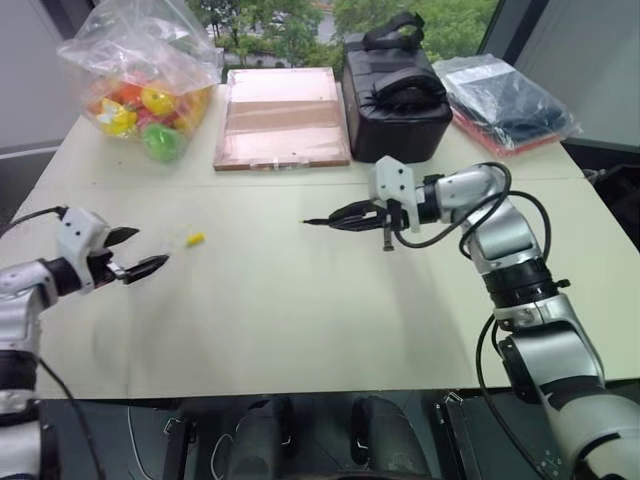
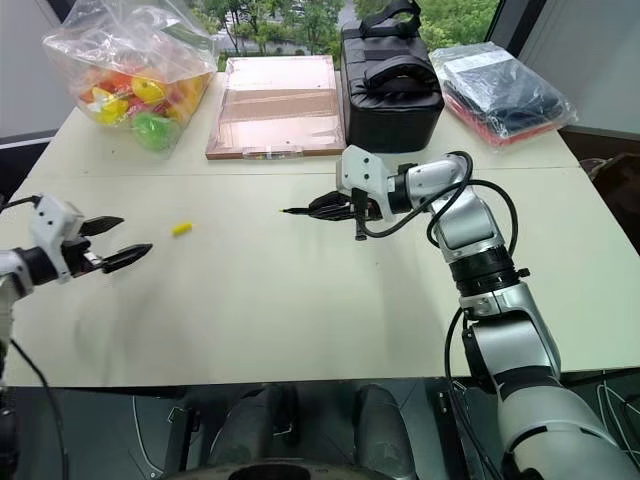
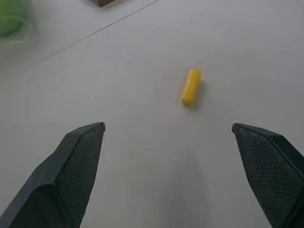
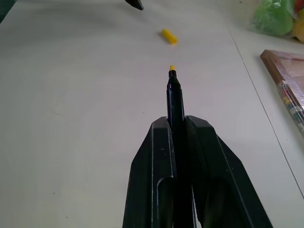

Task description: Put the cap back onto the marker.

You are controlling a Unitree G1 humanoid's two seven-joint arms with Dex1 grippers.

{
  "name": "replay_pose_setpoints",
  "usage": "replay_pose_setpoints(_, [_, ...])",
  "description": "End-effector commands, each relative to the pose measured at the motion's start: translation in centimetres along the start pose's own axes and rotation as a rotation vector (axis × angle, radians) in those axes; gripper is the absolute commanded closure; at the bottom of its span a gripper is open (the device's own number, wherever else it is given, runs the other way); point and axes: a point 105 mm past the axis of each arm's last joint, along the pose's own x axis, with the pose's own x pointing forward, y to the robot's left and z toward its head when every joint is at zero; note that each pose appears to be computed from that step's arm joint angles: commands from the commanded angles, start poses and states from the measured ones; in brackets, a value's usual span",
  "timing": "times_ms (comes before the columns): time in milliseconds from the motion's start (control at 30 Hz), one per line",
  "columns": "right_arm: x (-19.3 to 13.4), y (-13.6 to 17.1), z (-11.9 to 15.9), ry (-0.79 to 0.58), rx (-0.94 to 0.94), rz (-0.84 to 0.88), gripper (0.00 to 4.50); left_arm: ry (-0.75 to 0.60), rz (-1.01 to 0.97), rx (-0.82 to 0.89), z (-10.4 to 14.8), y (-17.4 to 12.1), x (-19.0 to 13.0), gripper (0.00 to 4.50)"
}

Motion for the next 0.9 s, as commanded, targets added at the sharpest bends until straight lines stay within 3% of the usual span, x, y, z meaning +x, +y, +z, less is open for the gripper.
replay_pose_setpoints(33, [-0.2, -0.2, 1.2, -0.033, -0.034, -0.012, 4.44, -0.005, -0.021, 0.035, 0.6, 0.2, 1.0, 0.00])
replay_pose_setpoints(367, [-0.8, -0.2, 1.4, -0.036, -0.023, -0.052, 4.44, 0.040, -0.099, 0.003, 0.2, 0.0, 4.3, 0.00])
replay_pose_setpoints(767, [-1.4, -0.1, 1.3, -0.034, -0.004, -0.098, 4.44, 0.080, -0.133, 0.003, -0.6, -0.7, 5.6, 0.00])
replay_pose_setpoints(867, [-1.5, -0.2, 1.3, -0.033, -0.001, -0.107, 4.50, 0.088, -0.147, -0.006, -0.8, -0.9, 5.5, 0.90])
replay_pose_setpoints(900, [-1.5, -0.2, 1.2, -0.033, -0.001, -0.109, 4.50, 0.092, -0.149, -0.006, -0.9, -0.9, 5.5, 1.45])
